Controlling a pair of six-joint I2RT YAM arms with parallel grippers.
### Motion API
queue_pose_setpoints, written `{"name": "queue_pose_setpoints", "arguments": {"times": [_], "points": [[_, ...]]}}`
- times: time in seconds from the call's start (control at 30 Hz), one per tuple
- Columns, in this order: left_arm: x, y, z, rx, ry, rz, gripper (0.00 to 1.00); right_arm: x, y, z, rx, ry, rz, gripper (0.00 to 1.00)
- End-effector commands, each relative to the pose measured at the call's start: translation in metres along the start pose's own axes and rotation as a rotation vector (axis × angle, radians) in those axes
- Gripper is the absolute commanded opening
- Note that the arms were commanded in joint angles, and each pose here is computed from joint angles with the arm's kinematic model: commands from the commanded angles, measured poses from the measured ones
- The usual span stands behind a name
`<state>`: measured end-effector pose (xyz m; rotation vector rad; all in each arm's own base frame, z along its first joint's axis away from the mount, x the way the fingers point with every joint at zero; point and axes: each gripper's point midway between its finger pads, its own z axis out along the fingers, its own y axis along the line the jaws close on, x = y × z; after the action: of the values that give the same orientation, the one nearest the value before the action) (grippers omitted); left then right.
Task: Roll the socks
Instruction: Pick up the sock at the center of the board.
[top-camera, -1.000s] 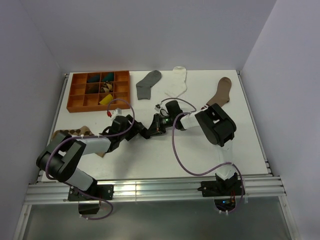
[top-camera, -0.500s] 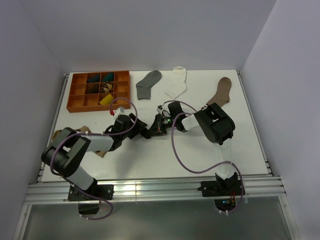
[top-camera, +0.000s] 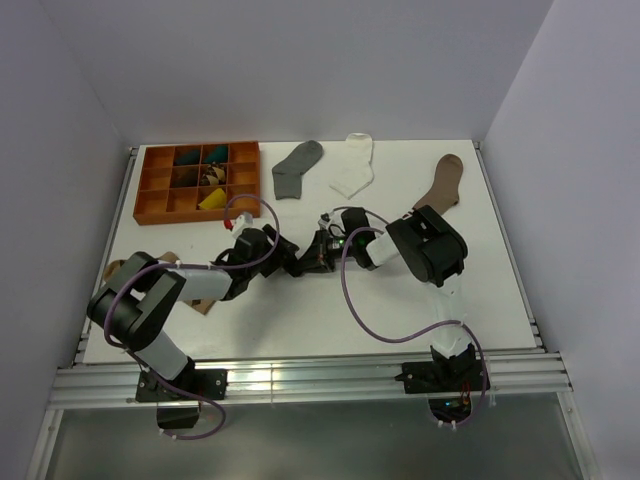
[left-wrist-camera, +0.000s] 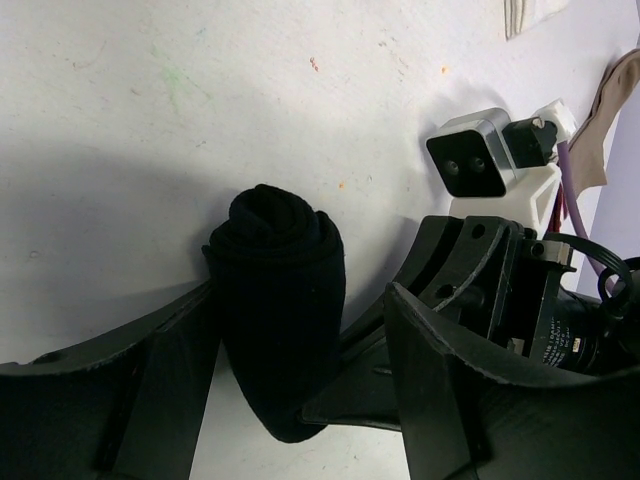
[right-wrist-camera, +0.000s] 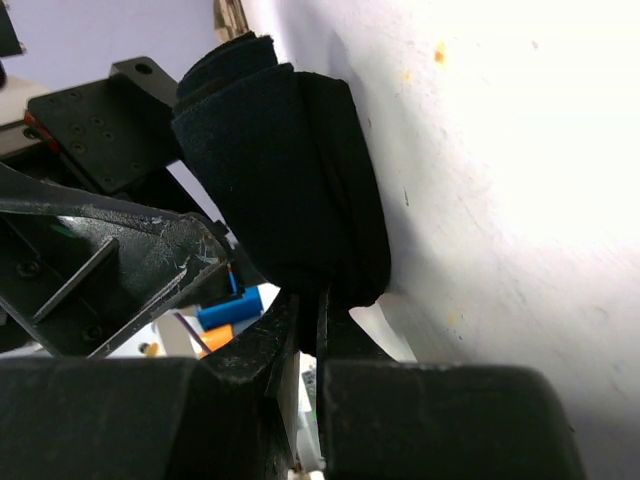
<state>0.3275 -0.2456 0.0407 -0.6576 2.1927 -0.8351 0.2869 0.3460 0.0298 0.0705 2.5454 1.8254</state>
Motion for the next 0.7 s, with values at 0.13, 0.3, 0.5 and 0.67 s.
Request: {"name": "queue_pose_setpoints", "arguments": {"times": [0.13, 0.3, 0.5, 0.67], "points": [[0.024, 0.032, 0.0, -0.127, 0.073, 0.041, 0.71, -0.001, -0.033, -0.002, 0.039, -0.047, 0.131, 0.0], [0.024, 0.036, -0.001, -0.145, 0.07, 0.057, 0.7, -0.003, -0.034, -0.004, 0.027, -0.055, 0.144, 0.0], [0.026, 0.043, 0.003, -0.179, 0.083, 0.076, 0.69, -0.004, -0.035, -0.004, 0.019, -0.059, 0.159, 0.0], [0.031, 0.046, 0.008, -0.202, 0.106, 0.08, 0.68, -0.005, -0.037, -0.005, 0.038, -0.062, 0.152, 0.0]]}}
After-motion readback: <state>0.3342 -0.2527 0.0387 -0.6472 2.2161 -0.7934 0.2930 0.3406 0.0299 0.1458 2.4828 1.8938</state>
